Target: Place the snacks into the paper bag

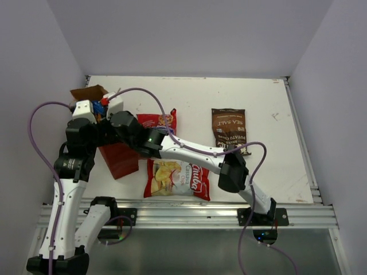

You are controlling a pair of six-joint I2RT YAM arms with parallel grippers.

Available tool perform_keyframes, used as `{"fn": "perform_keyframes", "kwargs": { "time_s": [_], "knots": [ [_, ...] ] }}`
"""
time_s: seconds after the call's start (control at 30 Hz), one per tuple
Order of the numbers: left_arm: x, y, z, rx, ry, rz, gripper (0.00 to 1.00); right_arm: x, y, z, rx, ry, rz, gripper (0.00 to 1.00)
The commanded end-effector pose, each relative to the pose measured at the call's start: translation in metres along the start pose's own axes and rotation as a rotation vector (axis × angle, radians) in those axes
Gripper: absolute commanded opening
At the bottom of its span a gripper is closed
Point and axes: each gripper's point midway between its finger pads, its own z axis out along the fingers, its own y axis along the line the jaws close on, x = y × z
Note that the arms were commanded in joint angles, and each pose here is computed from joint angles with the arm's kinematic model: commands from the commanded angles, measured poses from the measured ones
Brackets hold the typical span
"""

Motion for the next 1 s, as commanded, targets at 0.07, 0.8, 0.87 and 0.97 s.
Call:
{"fn": "perform_keyframes", "kwargs": {
  "time_s": [0.07, 0.8, 0.87, 0.97],
  "knots": [
    [-0.022, 0.001, -0.002, -0.01, -0.075, -0.01, 0.0, -0.118, 0.016, -0.07, 0.003, -0.172, -0.006, 0.0],
    [-0.022, 0.005, 0.002, -0.043, -0.058, -0.005, 0.0, -0.085, -0.175, -0.168, 0.412, -0.029, -0.084, 0.91],
    [-0.022, 0.005, 0.002, -0.043, -0.058, -0.005, 0.0, -0.041, -0.208, -0.166, 0.472, 0.048, -0.06, 0.91],
    [-0.021, 0.006, 0.003, -0.047, -0.054, -0.005, 0.0, -0.006, -0.246, -0.16, 0.498, 0.09, 0.024, 0.92]
  ]
}}
